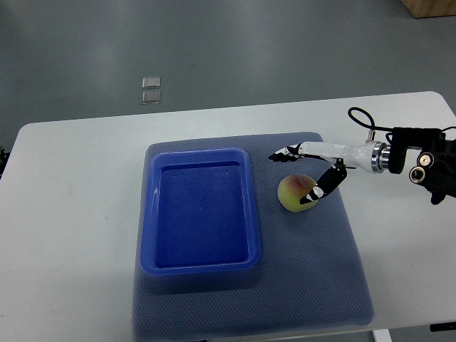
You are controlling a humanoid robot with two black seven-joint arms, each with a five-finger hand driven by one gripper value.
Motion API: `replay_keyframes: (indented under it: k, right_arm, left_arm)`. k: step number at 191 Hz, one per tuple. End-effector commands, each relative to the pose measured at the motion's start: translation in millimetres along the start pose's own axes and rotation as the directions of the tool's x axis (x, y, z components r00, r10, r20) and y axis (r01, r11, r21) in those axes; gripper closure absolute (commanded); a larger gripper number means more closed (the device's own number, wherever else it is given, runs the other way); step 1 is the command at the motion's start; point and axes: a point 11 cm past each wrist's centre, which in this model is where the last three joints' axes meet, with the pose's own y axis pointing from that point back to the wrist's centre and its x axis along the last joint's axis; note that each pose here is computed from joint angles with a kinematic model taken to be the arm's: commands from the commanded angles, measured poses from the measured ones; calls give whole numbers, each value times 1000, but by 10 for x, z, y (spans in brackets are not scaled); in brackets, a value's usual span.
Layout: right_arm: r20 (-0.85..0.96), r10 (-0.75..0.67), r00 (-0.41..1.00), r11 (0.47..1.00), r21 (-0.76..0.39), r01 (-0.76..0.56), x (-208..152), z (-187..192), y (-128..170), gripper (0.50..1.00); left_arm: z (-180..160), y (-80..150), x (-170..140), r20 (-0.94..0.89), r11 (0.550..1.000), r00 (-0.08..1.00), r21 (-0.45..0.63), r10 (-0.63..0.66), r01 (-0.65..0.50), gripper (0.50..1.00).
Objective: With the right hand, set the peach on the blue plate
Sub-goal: 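Close the right hand's fingers around the peach, then lift the peach with the right hand and carry it over the blue tray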
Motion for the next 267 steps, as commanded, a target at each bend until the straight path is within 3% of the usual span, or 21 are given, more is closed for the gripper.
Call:
replay_keyframes:
  k: [1, 141, 142, 145, 154, 162, 172, 173, 187, 197, 198, 204, 214, 215, 219, 262, 263, 267]
  right_arm:
    - [-43, 3, 999, 1000, -13, -3, -80, 49, -12, 572]
    - [-90, 3, 996, 999, -53, -8, -157, 199, 16, 587]
    - [-91, 5, 996, 999, -53, -10, -156, 199, 16, 617]
    - [-91, 5, 996, 999, -53, -10, -156, 199, 16, 646]
    - [-91, 6, 996, 999, -52, -11, -162, 198, 12, 697]
    - [-95, 8, 995, 999, -52, -13, -160, 198, 12, 732]
    - [-95, 8, 995, 999, -52, -13, -160, 198, 12, 732]
    - [-106, 7, 994, 999, -52, -13, -165, 196, 7, 778]
    - [-121, 5, 993, 999, -53, -11, -167, 197, 7, 840]
    - [-121, 5, 993, 999, -53, -11, -167, 197, 7, 840]
    - [-126, 9, 992, 999, -52, -16, -146, 192, 10, 885]
    - [-127, 13, 992, 999, -50, -20, -128, 187, 15, 903]
    - [-127, 13, 992, 999, -50, -20, -128, 187, 15, 904]
    - [-130, 30, 991, 998, -43, -36, -63, 157, 19, 926]
    - [-133, 37, 990, 998, -37, -42, -35, 135, 15, 930]
    - [-168, 74, 983, 995, 81, -61, 181, -339, -194, 926]
    - [-180, 69, 981, 991, 122, -47, 178, -511, -307, 922]
    - [-184, 66, 981, 989, 139, -40, 168, -588, -366, 920]
  left_arm:
    - [0, 0, 0, 0, 1000, 1000, 0, 0, 0, 500]
    - [0, 0, 0, 0, 1000, 1000, 0, 0, 0, 500]
    - [0, 0, 0, 1, 1000, 1000, 0, 0, 0, 500]
    - [0, 0, 0, 0, 1000, 1000, 0, 0, 0, 500]
    - [0, 0, 0, 0, 1000, 1000, 0, 0, 0, 500]
    - [0, 0, 0, 0, 1000, 1000, 0, 0, 0, 500]
    - [0, 0, 0, 0, 1000, 1000, 0, 0, 0, 500]
    - [0, 0, 0, 1, 1000, 1000, 0, 0, 0, 500]
    - [0, 0, 0, 1, 1000, 1000, 0, 0, 0, 500]
    - [0, 0, 0, 1, 1000, 1000, 0, 0, 0, 500]
    - [0, 0, 0, 0, 1000, 1000, 0, 0, 0, 500]
    - [0, 0, 0, 0, 1000, 1000, 0, 0, 0, 500]
    - [0, 0, 0, 0, 1000, 1000, 0, 0, 0, 500]
    - [0, 0, 0, 0, 1000, 1000, 0, 0, 0, 500]
    - [0, 0, 0, 0, 1000, 1000, 0, 0, 0, 500]
    - [0, 0, 2, -1, 1000, 1000, 0, 1, -1, 500]
    - [0, 0, 0, 1, 1000, 1000, 0, 0, 0, 500]
    - [0, 0, 0, 0, 1000, 1000, 0, 0, 0, 500]
